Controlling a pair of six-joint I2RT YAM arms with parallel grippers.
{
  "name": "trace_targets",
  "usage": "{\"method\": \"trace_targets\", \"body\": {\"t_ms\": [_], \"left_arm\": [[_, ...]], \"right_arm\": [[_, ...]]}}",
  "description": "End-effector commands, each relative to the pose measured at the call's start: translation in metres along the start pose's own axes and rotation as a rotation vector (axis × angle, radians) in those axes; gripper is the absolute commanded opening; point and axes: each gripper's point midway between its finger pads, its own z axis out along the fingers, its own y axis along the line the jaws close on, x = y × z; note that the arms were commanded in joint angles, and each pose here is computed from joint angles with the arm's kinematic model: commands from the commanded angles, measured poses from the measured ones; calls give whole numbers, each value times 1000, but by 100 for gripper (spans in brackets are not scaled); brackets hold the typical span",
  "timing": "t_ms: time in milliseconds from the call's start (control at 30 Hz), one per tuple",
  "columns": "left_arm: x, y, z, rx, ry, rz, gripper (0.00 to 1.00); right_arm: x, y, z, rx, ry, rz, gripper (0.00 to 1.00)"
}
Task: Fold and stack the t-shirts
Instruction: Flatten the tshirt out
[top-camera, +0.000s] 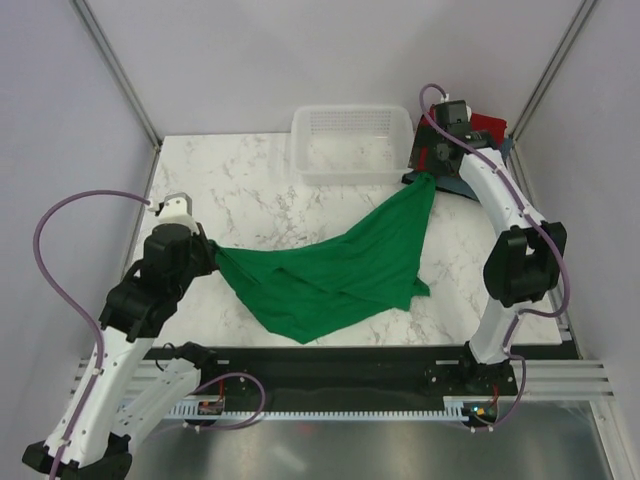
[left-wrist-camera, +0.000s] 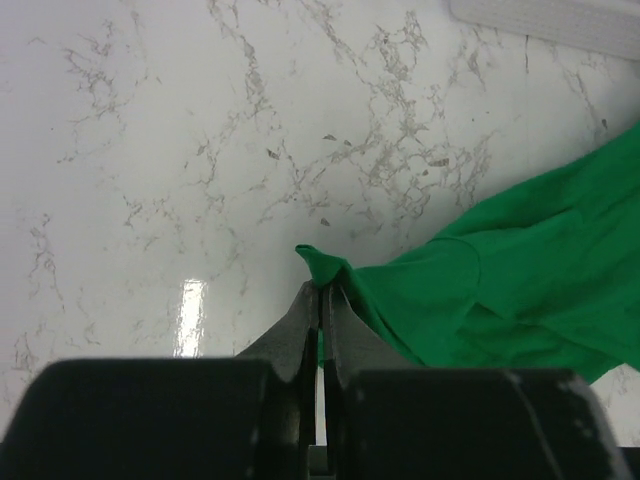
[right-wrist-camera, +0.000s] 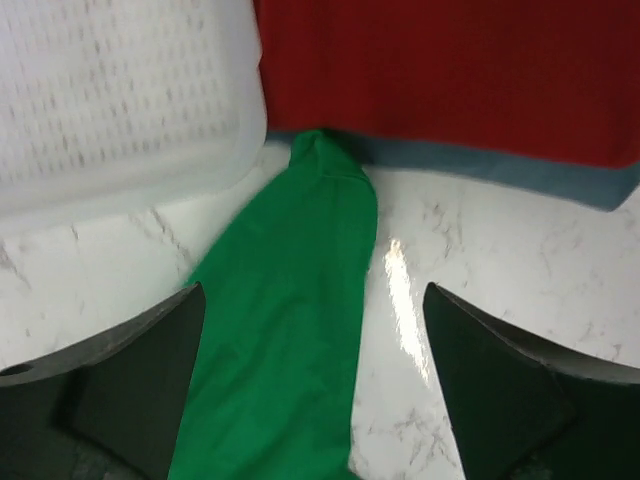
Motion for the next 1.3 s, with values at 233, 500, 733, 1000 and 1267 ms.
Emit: {"method": "trace_targets", "body": {"t_ms": [233, 500, 733, 1000, 1267], "left_arm": [[28, 11, 20, -31, -1, 0, 2], [30, 5, 20, 2, 4, -3, 2], [30, 7, 17, 4, -7, -11, 2], [30, 8, 17, -2, -12, -14, 2], [30, 8, 18, -5, -10, -15, 2]], "right_arm": [[114, 11, -128, -233, 19, -10, 94], [285, 0, -124, -397, 302, 86, 57], [295, 9, -111, -424, 334, 89, 53], [314, 14, -97, -422, 405, 90, 53], [331, 6, -95, -395, 446, 79, 53]]}}
